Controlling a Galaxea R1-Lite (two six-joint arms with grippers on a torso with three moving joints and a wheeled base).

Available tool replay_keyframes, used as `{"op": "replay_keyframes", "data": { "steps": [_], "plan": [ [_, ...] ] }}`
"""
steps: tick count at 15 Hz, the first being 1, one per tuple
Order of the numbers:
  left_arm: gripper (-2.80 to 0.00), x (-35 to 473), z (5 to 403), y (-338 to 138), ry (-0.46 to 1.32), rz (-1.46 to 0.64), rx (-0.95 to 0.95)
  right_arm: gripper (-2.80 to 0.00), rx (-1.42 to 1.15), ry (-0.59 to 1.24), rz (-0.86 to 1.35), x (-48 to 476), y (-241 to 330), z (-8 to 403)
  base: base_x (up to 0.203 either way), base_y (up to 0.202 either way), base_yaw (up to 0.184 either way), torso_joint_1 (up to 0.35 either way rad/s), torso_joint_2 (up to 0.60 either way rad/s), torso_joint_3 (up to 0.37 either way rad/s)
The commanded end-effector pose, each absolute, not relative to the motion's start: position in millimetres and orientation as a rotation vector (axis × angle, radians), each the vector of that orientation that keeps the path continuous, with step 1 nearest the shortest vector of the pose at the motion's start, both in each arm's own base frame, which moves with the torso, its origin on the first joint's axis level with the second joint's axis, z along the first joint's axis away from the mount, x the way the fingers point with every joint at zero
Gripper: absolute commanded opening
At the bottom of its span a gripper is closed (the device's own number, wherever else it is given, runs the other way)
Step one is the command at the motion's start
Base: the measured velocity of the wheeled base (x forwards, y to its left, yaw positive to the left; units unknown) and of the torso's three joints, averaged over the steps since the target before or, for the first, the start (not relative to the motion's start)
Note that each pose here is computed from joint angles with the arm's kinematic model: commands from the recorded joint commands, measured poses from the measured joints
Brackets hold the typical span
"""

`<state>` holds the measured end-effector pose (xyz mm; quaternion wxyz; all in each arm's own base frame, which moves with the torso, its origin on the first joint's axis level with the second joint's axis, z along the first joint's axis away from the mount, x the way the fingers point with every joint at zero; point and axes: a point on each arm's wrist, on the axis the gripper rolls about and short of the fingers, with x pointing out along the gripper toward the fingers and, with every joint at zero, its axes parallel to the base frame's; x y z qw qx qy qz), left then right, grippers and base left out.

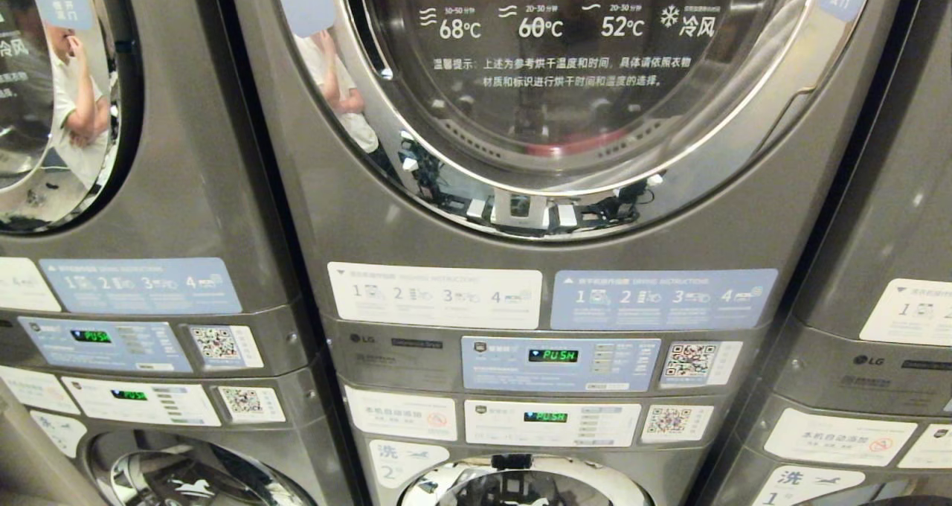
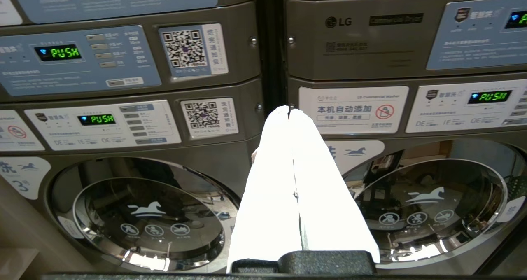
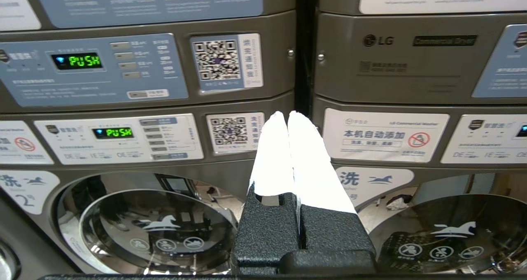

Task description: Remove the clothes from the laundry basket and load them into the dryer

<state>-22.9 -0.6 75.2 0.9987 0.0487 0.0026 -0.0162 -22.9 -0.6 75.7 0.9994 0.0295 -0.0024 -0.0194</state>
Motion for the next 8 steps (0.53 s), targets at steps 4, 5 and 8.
{"op": "replay_keyframes", "data": {
  "steps": [4, 5, 8],
  "plan": [
    [-2.80, -23, 75, -1, 0.005, -0.031, 0.104, -2.80, 0.018, -0.051, -0.011, -27, 0, 91, 0.000, 0.018, 0.000, 0.001, 0.00, 0.001],
    [-2.80, -23, 75, -1, 0.005, -0.031, 0.106, -2.80, 0.023, -0.092, 0.013, -31, 1, 113, 0.000, 0.000, 0.000, 0.000, 0.00, 0.000],
    [-2.80, -23, 75, -1, 0.003, -0.029, 0.080, -2.80, 0.081, -0.009, 0.155, -13, 4, 174, 0.000, 0.000, 0.000, 0.000, 0.00, 0.000]
  ]
}}
